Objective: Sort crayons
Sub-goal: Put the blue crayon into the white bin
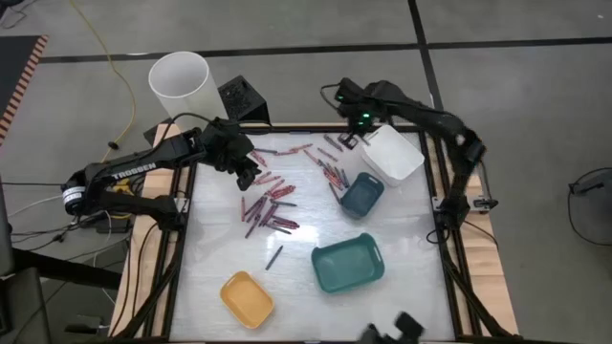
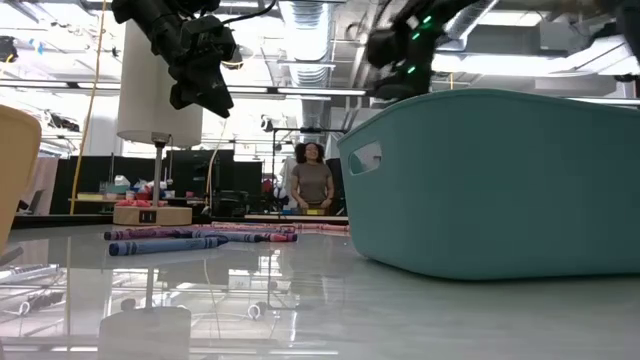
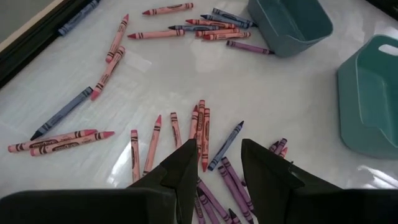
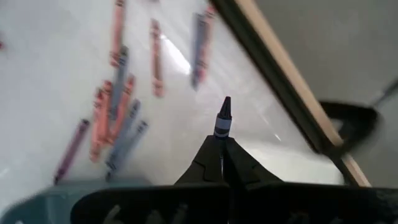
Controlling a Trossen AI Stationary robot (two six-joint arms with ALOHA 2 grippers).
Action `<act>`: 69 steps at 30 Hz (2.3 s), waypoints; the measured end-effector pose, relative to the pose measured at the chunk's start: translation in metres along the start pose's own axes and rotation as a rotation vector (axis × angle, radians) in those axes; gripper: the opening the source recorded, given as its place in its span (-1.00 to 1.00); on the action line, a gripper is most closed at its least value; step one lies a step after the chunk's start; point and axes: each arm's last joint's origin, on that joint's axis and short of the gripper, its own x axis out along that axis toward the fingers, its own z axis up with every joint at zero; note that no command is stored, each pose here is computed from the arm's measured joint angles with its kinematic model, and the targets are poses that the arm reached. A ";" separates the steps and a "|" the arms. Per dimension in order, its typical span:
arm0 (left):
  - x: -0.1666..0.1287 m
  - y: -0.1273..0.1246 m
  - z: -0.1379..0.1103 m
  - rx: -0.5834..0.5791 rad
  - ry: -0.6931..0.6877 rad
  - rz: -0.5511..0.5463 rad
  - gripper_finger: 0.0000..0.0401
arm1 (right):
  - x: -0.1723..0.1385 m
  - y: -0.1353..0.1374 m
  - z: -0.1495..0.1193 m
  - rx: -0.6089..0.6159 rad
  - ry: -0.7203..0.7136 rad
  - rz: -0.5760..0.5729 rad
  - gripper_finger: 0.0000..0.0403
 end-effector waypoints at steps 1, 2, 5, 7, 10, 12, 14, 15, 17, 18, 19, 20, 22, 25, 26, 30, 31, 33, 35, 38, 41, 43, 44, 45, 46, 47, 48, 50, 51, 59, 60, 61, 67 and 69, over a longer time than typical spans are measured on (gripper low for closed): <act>0.000 0.000 0.000 0.000 0.000 0.000 -0.44 | -0.007 -0.002 -0.009 0.017 -0.009 -0.021 -1.00; 0.000 0.000 0.000 0.000 0.000 0.000 -0.44 | -0.013 -0.004 -0.018 0.034 -0.019 -0.049 -1.00; 0.000 0.000 0.000 0.000 -0.001 -0.001 -0.44 | -0.021 -0.008 -0.045 0.091 -0.042 -0.111 -1.00; 0.000 0.000 0.000 0.001 -0.005 -0.002 -0.44 | -0.019 -0.011 -0.062 0.139 -0.064 -0.119 -1.00; 0.000 0.000 0.001 0.002 -0.014 -0.004 -0.44 | -0.007 -0.016 -0.085 0.191 -0.082 -0.121 -1.00; 0.000 0.000 0.002 0.003 -0.020 -0.005 -0.44 | 0.003 -0.019 -0.096 0.221 -0.076 -0.120 -1.00; 0.000 -0.001 0.003 0.005 -0.028 -0.007 -0.44 | 0.013 -0.022 -0.104 0.252 -0.072 -0.116 -1.00; 0.000 -0.001 0.003 0.005 -0.033 -0.008 -0.44 | 0.018 -0.023 -0.107 0.264 -0.069 -0.117 -1.00; 0.000 -0.001 0.005 0.007 -0.047 -0.011 -0.44 | 0.027 -0.026 -0.111 0.274 -0.042 -0.123 -1.00; 0.000 -0.001 0.005 0.002 -0.053 -0.012 -0.44 | 0.031 -0.027 -0.112 0.278 -0.037 -0.125 -1.00; 0.000 -0.001 0.005 0.002 -0.056 -0.013 -0.44 | 0.036 -0.028 -0.112 0.282 -0.040 -0.127 -1.00; 0.000 -0.002 0.006 0.002 -0.059 -0.014 -0.44 | 0.041 -0.029 -0.111 0.285 -0.042 -0.127 -1.00; 0.000 -0.002 0.006 0.004 -0.065 -0.015 -0.44 | 0.048 -0.030 -0.109 0.287 -0.045 -0.125 -0.99; 0.000 -0.002 0.006 0.004 -0.063 -0.015 -0.44 | 0.062 -0.029 -0.103 0.273 -0.024 -0.110 -0.93; 0.000 -0.002 0.006 0.004 -0.063 -0.015 -0.44 | 0.067 -0.030 -0.101 0.274 -0.012 -0.111 -0.90; 0.000 -0.002 0.006 0.003 -0.061 -0.014 -0.44 | 0.085 -0.028 -0.097 0.251 0.031 -0.113 -0.70; 0.000 -0.002 0.006 0.003 -0.062 -0.014 -0.44 | 0.088 -0.028 -0.096 0.240 0.041 -0.113 -0.64; 0.000 -0.002 0.006 0.003 -0.061 -0.014 -0.44 | 0.091 -0.027 -0.096 0.226 0.052 -0.112 -0.54; 0.000 -0.002 0.006 0.002 -0.061 -0.014 -0.44 | 0.090 -0.026 -0.094 0.221 0.053 -0.110 -0.45; 0.000 -0.002 0.006 0.002 -0.061 -0.013 -0.44 | 0.077 -0.022 -0.089 0.210 0.007 -0.103 -0.36; 0.000 -0.001 0.005 0.006 -0.057 -0.013 -0.44 | 0.053 -0.015 -0.078 0.199 -0.093 -0.085 -0.31; 0.000 -0.001 0.005 0.008 -0.049 -0.011 -0.44 | 0.038 -0.008 -0.071 0.180 -0.157 -0.068 -0.30; 0.000 -0.001 0.005 0.008 -0.047 -0.011 -0.44 | 0.032 -0.004 -0.068 0.171 -0.192 -0.059 -0.30; 0.000 -0.001 0.004 0.008 -0.046 -0.010 -0.44 | 0.027 0.000 -0.064 0.163 -0.230 -0.050 -0.30; 0.000 -0.001 0.004 0.008 -0.044 -0.010 -0.44 | 0.024 0.004 -0.060 0.156 -0.270 -0.041 -0.31; 0.000 -0.001 0.004 0.008 -0.043 -0.010 -0.44 | 0.023 0.008 -0.056 0.148 -0.311 -0.032 -0.31; 0.000 -0.001 0.004 0.007 -0.042 -0.009 -0.44 | 0.023 0.012 -0.052 0.135 -0.349 -0.024 -0.31; 0.000 -0.001 0.004 0.007 -0.042 -0.009 -0.44 | 0.026 0.019 -0.044 0.105 -0.400 -0.010 -0.32; 0.000 -0.001 0.004 0.006 -0.041 -0.009 -0.44 | 0.029 0.022 -0.041 0.095 -0.417 0.000 -0.32; 0.000 -0.001 0.002 0.002 -0.019 -0.005 -0.44 | 0.073 0.030 -0.025 0.051 -0.370 0.013 -0.32; 0.000 -0.001 0.002 0.002 -0.018 -0.005 -0.44 | 0.079 0.031 -0.023 0.046 -0.352 0.020 -0.32; 0.000 -0.001 0.002 0.002 -0.018 -0.005 -0.44 | 0.085 0.031 -0.022 0.041 -0.329 0.025 -0.32; 0.000 -0.001 0.002 0.000 -0.018 -0.005 -0.44 | 0.106 0.034 -0.010 0.016 -0.215 0.047 -0.32; 0.000 -0.001 0.001 0.000 -0.015 -0.006 -0.44 | 0.111 0.038 -0.012 -0.003 -0.132 0.050 -0.32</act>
